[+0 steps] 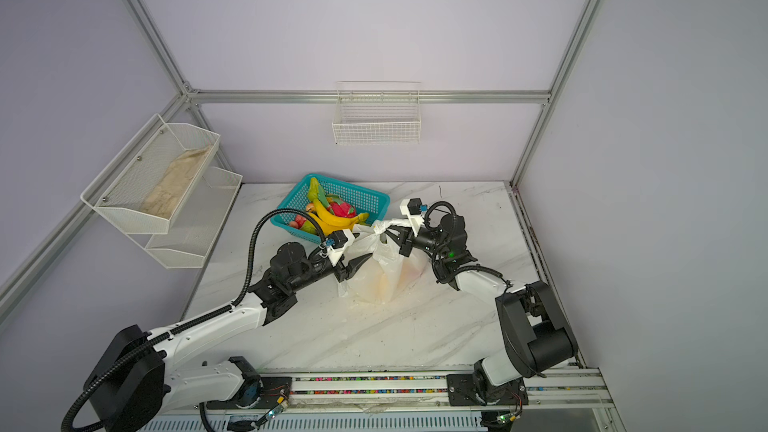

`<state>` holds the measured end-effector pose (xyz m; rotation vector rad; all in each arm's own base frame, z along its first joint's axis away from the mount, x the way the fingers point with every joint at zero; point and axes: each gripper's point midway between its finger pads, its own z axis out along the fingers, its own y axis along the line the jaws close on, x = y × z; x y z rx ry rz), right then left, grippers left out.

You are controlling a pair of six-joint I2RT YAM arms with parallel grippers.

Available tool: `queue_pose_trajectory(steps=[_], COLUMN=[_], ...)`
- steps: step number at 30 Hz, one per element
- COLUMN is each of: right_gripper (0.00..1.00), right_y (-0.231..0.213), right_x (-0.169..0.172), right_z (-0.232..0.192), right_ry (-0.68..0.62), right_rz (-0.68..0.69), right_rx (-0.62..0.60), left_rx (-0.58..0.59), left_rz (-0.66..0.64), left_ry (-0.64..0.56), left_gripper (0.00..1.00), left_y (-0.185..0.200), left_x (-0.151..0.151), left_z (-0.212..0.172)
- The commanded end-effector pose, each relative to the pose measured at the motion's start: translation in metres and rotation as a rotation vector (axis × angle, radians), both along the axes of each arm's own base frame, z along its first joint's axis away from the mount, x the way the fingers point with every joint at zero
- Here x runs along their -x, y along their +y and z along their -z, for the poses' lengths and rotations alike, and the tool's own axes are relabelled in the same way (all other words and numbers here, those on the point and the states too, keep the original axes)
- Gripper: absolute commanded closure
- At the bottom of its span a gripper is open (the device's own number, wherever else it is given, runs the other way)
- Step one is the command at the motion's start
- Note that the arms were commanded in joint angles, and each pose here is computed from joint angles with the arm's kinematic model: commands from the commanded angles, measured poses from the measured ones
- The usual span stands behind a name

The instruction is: Place the fake fruits into the plastic bag and tie a complex knot

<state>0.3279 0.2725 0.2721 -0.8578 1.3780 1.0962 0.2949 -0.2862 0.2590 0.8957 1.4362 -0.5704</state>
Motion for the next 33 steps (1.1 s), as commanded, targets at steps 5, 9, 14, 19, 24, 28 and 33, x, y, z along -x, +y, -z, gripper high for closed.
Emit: queue_pose_trajectory(steps=[5, 9, 14, 19, 24, 28, 33], right_gripper=[1.0, 1.0, 1.0, 1.0, 1.0, 1.0, 1.0], right_y=[-0.014, -0.018, -0.02, -0.025, -0.027, -0.028, -0.024], right_x=[-0.008, -0.014, -0.009, -0.001, 0.002, 0.006, 0.01], right_z=[-0.041, -0.044, -0.038, -0.023, -0.006, -0.006, -0.003], right_ry=[-0.084, -0.079, -0.059, -0.028, 0.01, 0.006, 0.009], right_rz=[0.018, 0.016, -0.005, -0.004, 0.013, 0.027, 0.034], right_rx=[-0.027, 0.011, 0.039, 0.07, 0.105, 0.103, 0.112], left_rx=[0.04, 0.116, 0.138, 0.14, 0.157, 0.153, 0.109], left_rz=[0.144, 0.212, 0.259, 0.28, 0.263, 0.168, -0.006], left_ry=[0.032, 0.021, 0.017, 0.03, -0.005, -0.026, -0.088], left_gripper=[0.64, 0.71, 0.72, 0.71, 0.6, 0.55, 0.57], left_y=[-0.024, -0.04, -0.061, -0.07, -0.051, -0.026, 0.008], left_x=[0.008, 0.02, 0.031, 0.037, 0.053, 0.056, 0.044], left_z=[-0.002, -0.016, -0.018, -0.011, -0.026, -0.051, -0.078])
